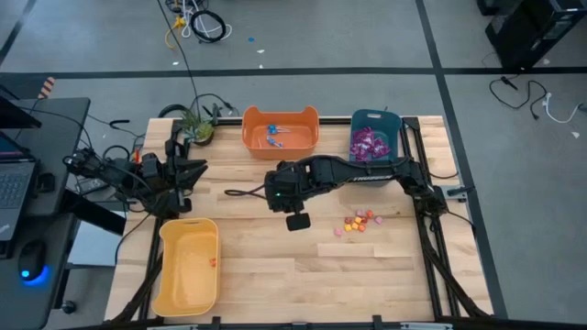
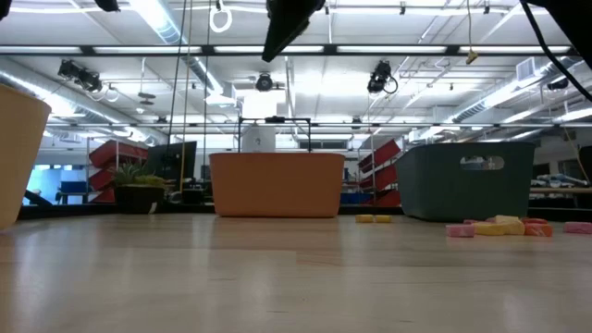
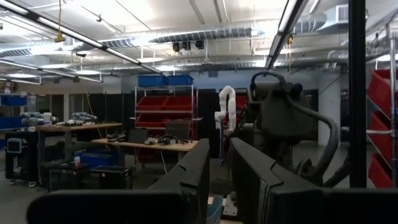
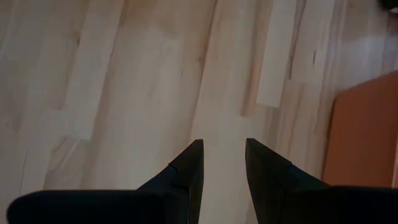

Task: Sort candy
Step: Put the left pink candy into the yellow bin

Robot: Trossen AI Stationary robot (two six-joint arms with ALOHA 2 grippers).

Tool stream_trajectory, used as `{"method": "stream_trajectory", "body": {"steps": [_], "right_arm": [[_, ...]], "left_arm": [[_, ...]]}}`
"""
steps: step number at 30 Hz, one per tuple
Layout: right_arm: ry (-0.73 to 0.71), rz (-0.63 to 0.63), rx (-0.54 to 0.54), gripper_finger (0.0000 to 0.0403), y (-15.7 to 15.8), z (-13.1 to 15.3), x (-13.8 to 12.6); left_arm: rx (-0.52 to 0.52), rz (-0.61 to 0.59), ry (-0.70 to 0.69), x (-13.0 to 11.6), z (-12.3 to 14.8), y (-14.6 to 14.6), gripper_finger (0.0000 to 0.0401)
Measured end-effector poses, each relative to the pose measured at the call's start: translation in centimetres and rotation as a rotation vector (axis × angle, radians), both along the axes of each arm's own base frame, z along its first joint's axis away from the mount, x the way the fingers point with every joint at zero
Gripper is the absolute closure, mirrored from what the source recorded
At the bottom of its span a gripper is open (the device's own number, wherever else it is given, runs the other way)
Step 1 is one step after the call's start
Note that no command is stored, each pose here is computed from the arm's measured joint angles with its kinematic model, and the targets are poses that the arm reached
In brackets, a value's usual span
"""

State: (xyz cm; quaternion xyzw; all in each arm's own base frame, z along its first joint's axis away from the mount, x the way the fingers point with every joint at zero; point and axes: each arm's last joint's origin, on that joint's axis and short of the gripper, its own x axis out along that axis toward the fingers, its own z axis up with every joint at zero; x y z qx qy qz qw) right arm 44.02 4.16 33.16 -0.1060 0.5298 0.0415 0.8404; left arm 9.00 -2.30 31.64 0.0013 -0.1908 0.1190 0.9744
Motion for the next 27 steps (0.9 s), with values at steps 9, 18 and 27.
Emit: {"method": "stream_trajectory", "body": {"steps": [9, 18, 27], "right_arm": [[0.119, -0.013, -0.038, 0.0298, -0.3, -0.4, -1.1], [0.185, -0.057, -0.047, 0.0298, -1.7, 0.1, -2.2], [0.122, -0.079, -0.041, 0.0298, -2.9, 3.2, -4.3]], "left_arm": [[-0.025, -0.002, -0.058, -0.3, 0.5, 0.1, 0.0334], [-0.022, -0.002, -0.049, -0.2, 0.4, 0.1, 0.0334], [-0.032, -0.01, -0.037, -0.1, 0.3, 0.1, 0.0334]]}}
